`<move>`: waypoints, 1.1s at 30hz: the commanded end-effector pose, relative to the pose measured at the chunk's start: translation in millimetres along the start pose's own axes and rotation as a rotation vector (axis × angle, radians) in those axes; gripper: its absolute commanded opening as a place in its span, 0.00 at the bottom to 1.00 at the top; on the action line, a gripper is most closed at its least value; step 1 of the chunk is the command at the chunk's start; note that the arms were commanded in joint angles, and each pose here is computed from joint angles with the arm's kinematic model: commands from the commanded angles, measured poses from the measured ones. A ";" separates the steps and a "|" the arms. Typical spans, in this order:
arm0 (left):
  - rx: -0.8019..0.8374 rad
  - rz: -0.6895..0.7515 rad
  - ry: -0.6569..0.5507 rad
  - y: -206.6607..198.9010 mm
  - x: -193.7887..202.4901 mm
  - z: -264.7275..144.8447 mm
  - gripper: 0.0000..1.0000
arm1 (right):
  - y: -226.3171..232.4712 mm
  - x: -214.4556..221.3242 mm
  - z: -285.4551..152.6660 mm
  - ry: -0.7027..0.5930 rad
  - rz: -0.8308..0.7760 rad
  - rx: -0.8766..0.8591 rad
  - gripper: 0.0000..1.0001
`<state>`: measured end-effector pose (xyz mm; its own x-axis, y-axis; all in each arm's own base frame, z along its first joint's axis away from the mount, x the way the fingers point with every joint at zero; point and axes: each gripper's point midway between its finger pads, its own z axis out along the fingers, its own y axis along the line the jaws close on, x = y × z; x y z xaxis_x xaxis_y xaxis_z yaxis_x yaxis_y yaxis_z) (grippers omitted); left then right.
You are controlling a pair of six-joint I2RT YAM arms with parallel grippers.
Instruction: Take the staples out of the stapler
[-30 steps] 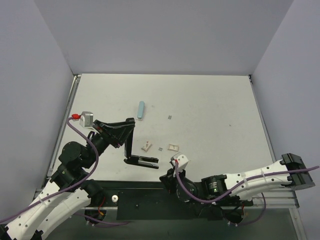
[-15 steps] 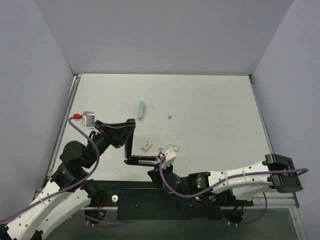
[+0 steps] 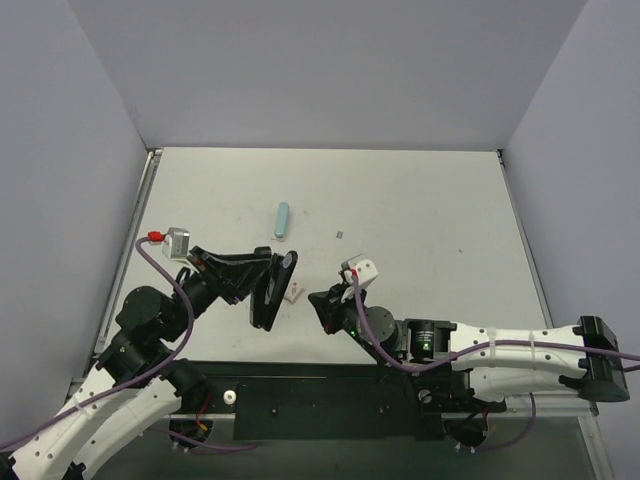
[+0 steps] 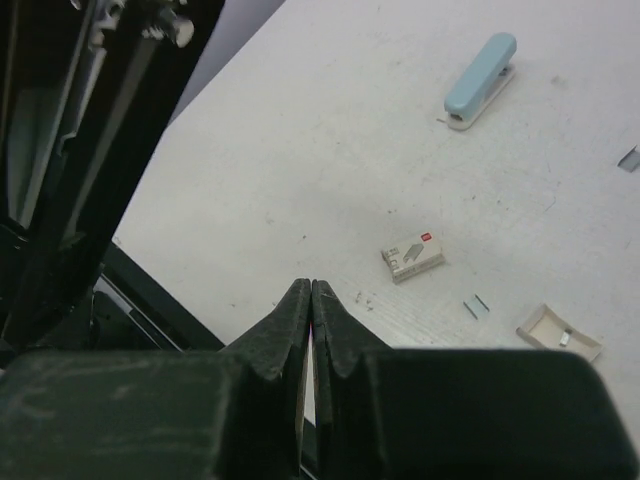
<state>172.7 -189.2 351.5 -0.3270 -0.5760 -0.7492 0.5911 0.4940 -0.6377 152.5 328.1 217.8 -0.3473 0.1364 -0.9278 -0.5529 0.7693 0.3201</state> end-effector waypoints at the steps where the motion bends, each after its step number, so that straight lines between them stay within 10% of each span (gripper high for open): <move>1: 0.113 -0.039 -0.047 -28.1 -16.5 -1.3 0.00 | 2.4 -38.2 -10.9 -0.058 -0.037 -0.031 0.00; 33: 0.635 -0.041 0.254 -88.2 56.7 -13.9 0.00 | 41.2 -35.6 -78.0 0.188 -0.173 -0.613 0.00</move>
<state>112.3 -259.9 316.7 -0.5512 -0.3104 -0.7745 0.7936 0.0917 -0.6015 83.1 288.8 245.5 -0.3699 -0.1842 -0.9106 -0.8917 0.3456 0.2923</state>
